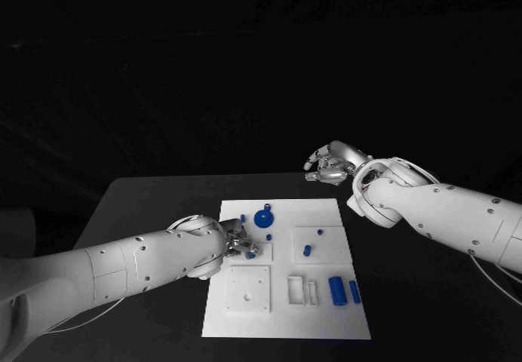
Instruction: Assemble the parts on the task board
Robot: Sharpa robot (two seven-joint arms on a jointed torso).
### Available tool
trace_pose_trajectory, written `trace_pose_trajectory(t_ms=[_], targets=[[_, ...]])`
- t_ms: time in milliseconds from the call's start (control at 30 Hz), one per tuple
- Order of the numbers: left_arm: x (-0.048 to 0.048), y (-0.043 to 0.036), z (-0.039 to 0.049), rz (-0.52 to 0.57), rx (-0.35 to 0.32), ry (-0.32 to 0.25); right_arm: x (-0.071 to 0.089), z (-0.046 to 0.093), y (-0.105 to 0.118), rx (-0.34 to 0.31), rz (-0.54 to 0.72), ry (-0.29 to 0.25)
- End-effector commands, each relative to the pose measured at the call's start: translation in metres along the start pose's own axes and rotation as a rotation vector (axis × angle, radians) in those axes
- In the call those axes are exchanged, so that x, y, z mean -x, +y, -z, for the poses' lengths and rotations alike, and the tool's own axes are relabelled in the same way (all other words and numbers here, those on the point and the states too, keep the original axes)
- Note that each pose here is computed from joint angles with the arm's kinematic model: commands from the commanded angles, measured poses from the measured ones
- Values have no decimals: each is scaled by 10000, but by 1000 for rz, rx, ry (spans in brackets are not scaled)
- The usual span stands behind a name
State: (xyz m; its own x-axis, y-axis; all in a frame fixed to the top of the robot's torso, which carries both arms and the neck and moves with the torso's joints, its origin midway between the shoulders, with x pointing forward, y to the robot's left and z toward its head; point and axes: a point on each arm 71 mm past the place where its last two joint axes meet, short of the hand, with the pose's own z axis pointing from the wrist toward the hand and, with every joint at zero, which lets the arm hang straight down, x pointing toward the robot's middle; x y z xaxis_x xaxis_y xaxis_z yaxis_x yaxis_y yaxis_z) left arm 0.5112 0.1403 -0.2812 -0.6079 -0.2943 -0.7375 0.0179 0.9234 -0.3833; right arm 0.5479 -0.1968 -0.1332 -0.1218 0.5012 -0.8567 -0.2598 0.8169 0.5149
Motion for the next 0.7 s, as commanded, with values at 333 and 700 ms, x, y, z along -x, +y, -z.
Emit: trace_pose_trajectory(t_ms=[333, 700], targets=[[-127, 22, -10, -8, 16, 67, -11, 0, 3, 8, 6, 13], [-42, 22, -2, 12, 19, 61, -26, -6, -5, 4, 8, 21]])
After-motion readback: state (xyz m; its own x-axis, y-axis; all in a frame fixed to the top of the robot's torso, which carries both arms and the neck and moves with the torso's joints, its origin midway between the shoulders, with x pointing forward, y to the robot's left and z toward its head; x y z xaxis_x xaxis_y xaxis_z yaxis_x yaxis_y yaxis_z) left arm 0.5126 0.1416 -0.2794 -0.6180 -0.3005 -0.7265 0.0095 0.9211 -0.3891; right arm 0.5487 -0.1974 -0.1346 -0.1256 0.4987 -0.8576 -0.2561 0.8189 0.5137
